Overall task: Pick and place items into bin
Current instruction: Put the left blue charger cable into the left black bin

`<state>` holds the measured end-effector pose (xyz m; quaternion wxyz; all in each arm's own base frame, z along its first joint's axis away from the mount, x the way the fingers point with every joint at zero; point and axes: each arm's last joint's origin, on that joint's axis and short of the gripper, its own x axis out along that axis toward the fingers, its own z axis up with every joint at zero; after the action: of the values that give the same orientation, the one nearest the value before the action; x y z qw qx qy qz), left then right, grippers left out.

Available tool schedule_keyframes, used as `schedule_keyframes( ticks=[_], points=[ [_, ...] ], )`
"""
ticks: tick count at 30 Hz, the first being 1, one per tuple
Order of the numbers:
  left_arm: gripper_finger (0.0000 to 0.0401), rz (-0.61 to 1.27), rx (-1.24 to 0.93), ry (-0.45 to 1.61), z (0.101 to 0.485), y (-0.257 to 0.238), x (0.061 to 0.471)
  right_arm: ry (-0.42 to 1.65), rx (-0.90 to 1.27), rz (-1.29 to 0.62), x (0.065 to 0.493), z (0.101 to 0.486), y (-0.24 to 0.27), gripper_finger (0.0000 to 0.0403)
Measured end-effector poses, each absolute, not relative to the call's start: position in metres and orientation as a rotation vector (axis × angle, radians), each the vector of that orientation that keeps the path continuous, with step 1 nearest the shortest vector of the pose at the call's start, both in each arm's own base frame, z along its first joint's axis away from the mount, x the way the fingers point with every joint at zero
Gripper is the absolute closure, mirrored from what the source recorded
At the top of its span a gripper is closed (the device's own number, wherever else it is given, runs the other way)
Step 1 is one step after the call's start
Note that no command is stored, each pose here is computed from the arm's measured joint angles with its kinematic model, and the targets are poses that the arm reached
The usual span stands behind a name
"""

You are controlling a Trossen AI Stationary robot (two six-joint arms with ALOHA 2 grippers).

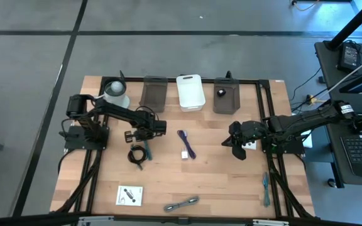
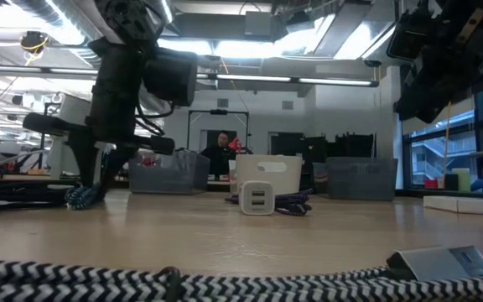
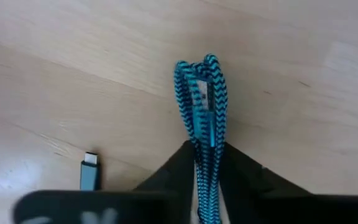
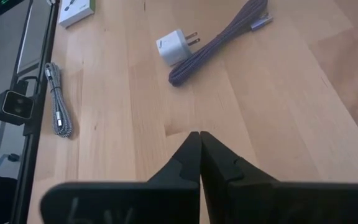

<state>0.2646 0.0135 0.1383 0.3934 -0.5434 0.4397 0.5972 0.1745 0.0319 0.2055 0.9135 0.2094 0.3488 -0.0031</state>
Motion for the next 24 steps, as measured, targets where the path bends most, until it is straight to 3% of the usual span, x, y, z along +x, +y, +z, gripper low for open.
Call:
schedule_keyframes(
  ticks=[4, 11, 16, 24],
  points=[
    [0.0386, 1.503, -1.376, 1.100, 0.139, 0.012, 0.266, 0.718, 0.432, -0.007, 0.174, 0.205, 0.032, 0.0399],
    [0.0385, 1.430, -1.405, 1.104, 0.146, 0.012, 0.271, 0.719, 0.432, -0.007, 0.174, 0.205, 0.032, 0.0399],
    [0.0389, 1.318, -1.399, 0.974, 0.181, 0.014, 0.279, 0.720, 0.432, -0.007, 0.174, 0.205, 0.032, 0.0399],
    [0.0389, 1.116, -1.297, 0.612, 0.268, 0.022, 0.270, 0.708, 0.433, -0.003, 0.175, 0.206, 0.032, 0.0398]
  ],
)
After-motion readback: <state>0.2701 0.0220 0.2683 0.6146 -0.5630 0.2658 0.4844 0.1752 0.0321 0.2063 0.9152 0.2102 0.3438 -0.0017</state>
